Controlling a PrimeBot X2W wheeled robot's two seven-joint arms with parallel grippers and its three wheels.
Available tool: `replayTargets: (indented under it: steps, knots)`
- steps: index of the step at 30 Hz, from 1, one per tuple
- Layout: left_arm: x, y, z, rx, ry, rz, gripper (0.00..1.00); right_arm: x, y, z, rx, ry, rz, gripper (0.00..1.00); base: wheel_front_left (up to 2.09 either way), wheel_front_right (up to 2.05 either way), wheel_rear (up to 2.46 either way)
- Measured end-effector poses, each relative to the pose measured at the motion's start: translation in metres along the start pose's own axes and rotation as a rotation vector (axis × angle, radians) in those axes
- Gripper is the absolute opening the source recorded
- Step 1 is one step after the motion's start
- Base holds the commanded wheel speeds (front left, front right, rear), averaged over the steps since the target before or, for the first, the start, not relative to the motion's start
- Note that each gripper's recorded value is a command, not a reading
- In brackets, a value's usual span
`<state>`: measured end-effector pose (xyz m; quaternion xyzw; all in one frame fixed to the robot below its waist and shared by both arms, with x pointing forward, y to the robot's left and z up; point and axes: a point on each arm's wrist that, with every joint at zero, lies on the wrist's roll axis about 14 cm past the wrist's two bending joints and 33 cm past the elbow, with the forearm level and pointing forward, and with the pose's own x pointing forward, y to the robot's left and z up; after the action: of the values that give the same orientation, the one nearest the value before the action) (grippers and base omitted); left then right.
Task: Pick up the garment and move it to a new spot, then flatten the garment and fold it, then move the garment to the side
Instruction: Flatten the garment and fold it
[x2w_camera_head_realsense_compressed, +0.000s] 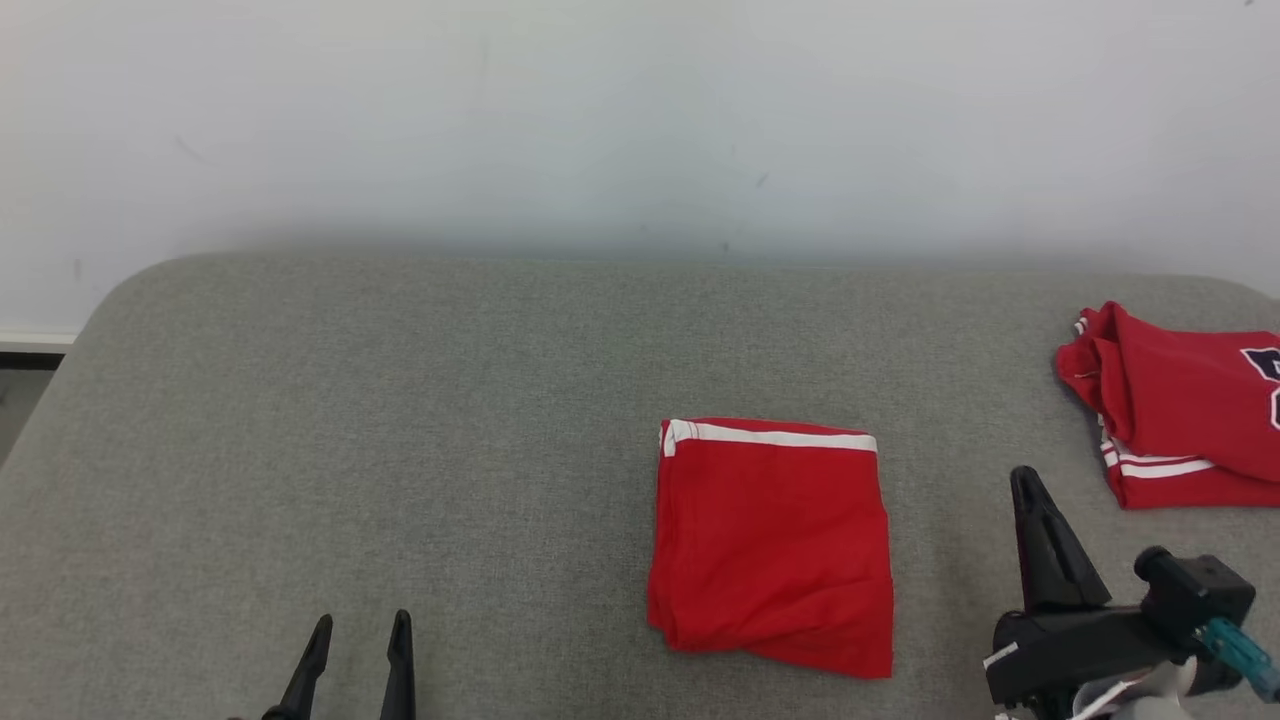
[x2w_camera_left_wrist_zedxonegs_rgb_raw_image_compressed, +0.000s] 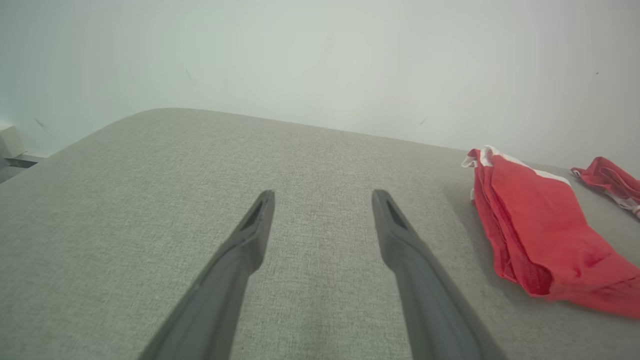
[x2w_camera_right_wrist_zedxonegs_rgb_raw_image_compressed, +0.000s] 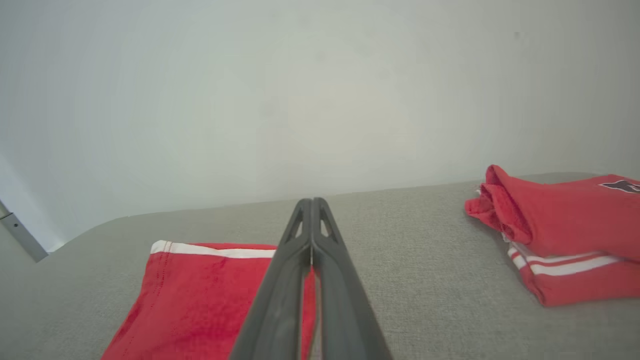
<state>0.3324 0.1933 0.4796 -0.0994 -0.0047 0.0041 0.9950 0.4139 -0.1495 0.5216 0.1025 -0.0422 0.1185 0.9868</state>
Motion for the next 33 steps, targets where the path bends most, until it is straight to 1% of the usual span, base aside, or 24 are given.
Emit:
replayTargets:
  steps: [2, 6, 10, 13, 14, 15, 16, 18, 24, 33]
  knots:
    - [0.002, -0.002, 0.001, 0.003, -0.004, -0.009, 1.0, -0.011, -0.01, 0.0, -0.001, -0.01, -0.049, 0.0, 0.0, 0.0, 0.0]
    - [0.004, -0.007, 0.001, 0.008, -0.002, -0.024, 1.0, -0.033, -0.02, -0.008, 0.016, 0.0, -0.116, 0.0, 0.0, 0.0, 0.0]
    - [0.007, -0.009, 0.003, 0.015, -0.01, -0.035, 1.0, -0.051, -0.026, -0.014, 0.008, 0.015, -0.16, 0.0, 0.0, 0.0, 0.0]
    - [0.007, -0.009, 0.006, 0.03, -0.017, -0.038, 1.0, -0.061, -0.024, -0.021, -0.015, 0.04, -0.163, 0.0, 0.0, 0.0, 0.0]
    - [0.007, -0.009, 0.006, 0.031, -0.019, -0.037, 1.0, -0.064, -0.023, -0.024, -0.021, 0.05, -0.164, 0.16, 0.0, 0.0, 0.0]
    - [0.007, -0.009, 0.007, 0.033, -0.021, -0.037, 1.0, -0.067, -0.023, -0.026, -0.024, 0.056, -0.167, 0.76, 0.0, 0.0, 0.0]
    - [0.008, -0.009, 0.008, 0.034, -0.023, -0.037, 1.0, -0.068, -0.023, -0.027, -0.029, 0.058, -0.172, 1.0, 0.0, 0.0, 0.0]
    - [0.007, -0.008, 0.008, 0.038, -0.023, -0.036, 1.0, -0.07, -0.024, -0.026, -0.043, 0.056, -0.177, 1.0, 0.0, 0.0, 0.0]
    - [0.003, -0.009, 0.008, 0.077, -0.023, -0.042, 1.0, -0.077, -0.026, -0.03, -0.03, 0.066, -0.206, 1.0, 0.0, 0.0, 0.0]
    - [0.0, -0.01, 0.009, 0.105, -0.024, -0.049, 1.0, -0.073, -0.019, -0.034, -0.035, 0.076, -0.184, 1.0, 0.0, 0.0, 0.0]
